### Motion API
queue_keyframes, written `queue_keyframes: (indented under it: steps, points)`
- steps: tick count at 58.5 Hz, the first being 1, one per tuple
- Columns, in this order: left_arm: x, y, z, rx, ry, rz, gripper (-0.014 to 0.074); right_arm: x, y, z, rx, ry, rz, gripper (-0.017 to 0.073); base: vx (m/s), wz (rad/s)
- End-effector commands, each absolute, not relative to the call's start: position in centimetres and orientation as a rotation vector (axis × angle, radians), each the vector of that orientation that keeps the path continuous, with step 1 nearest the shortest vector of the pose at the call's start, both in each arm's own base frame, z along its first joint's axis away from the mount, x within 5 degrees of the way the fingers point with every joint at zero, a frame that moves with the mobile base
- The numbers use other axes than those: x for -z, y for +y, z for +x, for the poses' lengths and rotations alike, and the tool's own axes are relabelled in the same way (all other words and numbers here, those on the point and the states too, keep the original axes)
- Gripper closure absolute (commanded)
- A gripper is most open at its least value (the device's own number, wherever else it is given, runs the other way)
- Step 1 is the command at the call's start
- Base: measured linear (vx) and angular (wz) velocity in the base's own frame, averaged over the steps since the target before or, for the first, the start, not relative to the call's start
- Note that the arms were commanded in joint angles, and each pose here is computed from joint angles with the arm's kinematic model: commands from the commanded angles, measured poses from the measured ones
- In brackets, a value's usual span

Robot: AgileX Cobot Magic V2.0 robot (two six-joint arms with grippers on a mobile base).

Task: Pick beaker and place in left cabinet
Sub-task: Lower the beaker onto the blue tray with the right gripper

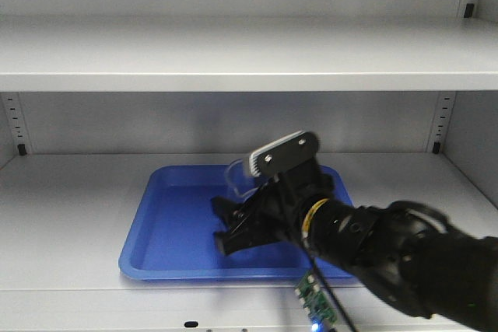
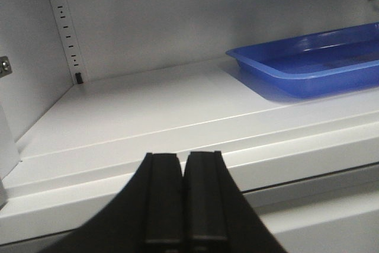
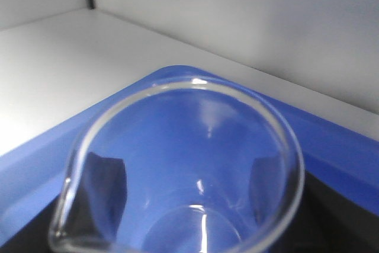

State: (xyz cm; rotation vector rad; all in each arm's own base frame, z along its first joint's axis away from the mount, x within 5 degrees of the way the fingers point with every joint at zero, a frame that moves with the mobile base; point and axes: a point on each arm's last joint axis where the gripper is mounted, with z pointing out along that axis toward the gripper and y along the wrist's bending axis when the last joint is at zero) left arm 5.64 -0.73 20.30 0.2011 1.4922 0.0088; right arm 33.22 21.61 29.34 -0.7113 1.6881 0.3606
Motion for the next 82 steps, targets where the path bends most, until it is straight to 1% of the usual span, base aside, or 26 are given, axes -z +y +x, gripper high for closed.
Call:
queue_keyframes:
  steps: [1,8,18,27,35,47,65,70,75,78,82]
  points:
    - [-20.5,-0.7,5.5,-0.002,1.416,0.189,0.0592,-31.6,22.2,33.4,-0.4,1.507,-0.722,0.0568,0.0,0.0]
    - [-20.5,-0.7,5.5,-0.002,1.416,0.189,0.0592,-30.1,22.7,34.2,-0.433,1.525,-0.703,0.0567,0.0,0.0]
    - [-20.5,-0.7,5.5,-0.002,1.416,0.189,0.0592,-28.6,22.8,34.9,-0.459,1.592,-0.637,0.0565,0.0,0.0]
    - [-20.5,-0.7,5.5,-0.002,1.416,0.189,0.0592,-28.4,21.3,36.1,-0.451,1.639,-0.543,0.0561,0.0,0.0]
    - [-20.5,-0.7,5.5,-0.002,1.416,0.189,0.0592,-29.4,19.7,37.5,-0.402,1.684,-0.476,0.0559,0.0,0.0]
    - [-20.5,-0.7,5.5,-0.002,1.416,0.189,0.0592,-30.2,19.1,38.2,-0.375,1.695,-0.456,0.0559,0.0,0.0]
    - [-20.5,-0.7,5.5,-0.002,1.416,0.189,0.0592,-28.2,19.3,38.8,-0.365,1.77,-0.454,0.055,0.0,0.0]
    - [-20.5,-0.7,5.5,-0.002,1.416,0.189,0.0592,-28.3,19.3,38.8,-0.371,1.767,-0.449,0.0528,0.0,0.0]
    - [-20.5,-0.7,5.5,-0.002,1.416,0.189,0.0592,-28.3,19.3,38.8,-0.37,1.771,-0.449,0.0487,0.0,0.0]
    - [-20.5,-0.7,5.5,-0.002,1.416,0.189,0.0592,-28.2,19.2,38.7,-0.366,1.779,-0.449,0.0448,0.0,0.0]
    - [-20.5,-0.7,5.5,-0.002,1.416,0.189,0.0592,-28.1,19.2,38.7,-0.363,1.785,-0.449,0.0374,0.0,0.0]
